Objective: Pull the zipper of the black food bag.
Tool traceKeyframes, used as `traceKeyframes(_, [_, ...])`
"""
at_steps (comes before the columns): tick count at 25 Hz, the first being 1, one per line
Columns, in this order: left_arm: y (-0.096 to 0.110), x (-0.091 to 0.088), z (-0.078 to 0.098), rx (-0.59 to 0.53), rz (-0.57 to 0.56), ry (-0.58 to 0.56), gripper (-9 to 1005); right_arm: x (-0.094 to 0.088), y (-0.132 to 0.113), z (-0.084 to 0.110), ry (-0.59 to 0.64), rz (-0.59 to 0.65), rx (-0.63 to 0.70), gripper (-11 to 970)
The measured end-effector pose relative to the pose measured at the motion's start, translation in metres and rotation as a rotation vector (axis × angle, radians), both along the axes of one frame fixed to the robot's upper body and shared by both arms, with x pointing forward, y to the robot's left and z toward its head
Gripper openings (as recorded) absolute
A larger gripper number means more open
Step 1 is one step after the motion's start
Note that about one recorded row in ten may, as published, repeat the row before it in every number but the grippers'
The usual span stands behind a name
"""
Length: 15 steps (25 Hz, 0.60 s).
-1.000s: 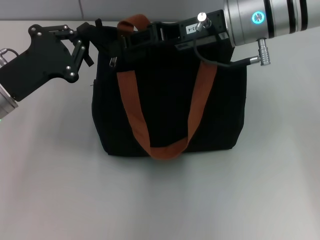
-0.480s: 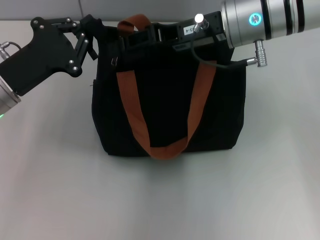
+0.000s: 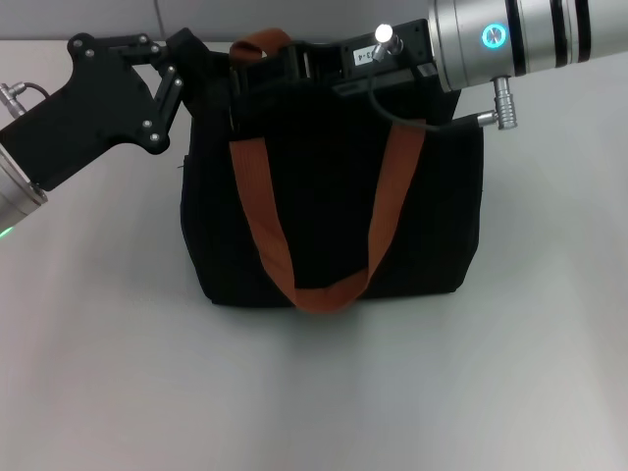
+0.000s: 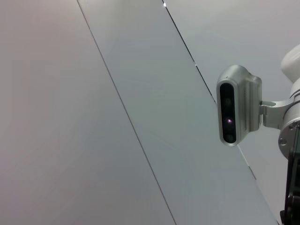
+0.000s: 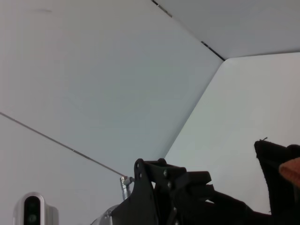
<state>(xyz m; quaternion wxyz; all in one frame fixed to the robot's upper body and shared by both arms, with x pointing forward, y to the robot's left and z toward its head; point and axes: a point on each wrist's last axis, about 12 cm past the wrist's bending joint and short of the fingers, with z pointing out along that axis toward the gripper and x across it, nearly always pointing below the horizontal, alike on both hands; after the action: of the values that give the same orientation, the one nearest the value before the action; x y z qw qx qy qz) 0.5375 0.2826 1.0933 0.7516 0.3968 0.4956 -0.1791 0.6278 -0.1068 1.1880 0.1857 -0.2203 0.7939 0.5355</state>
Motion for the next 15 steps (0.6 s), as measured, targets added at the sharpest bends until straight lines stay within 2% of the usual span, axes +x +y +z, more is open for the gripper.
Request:
traceKeyframes(2, [-0.0006, 0.0005, 0.0005, -0.001, -0.003, -0.002, 36, 0.0007, -0.0004, -0.0004, -0.003, -0.007, -0.001, 498])
traceKeyframes(15, [-0.0008, 0.0013, 0.0025, -0.003, -0.010, -0.011, 38, 0.0022, -0.0025, -0.0012, -0.028, -0.009, -0.040, 500])
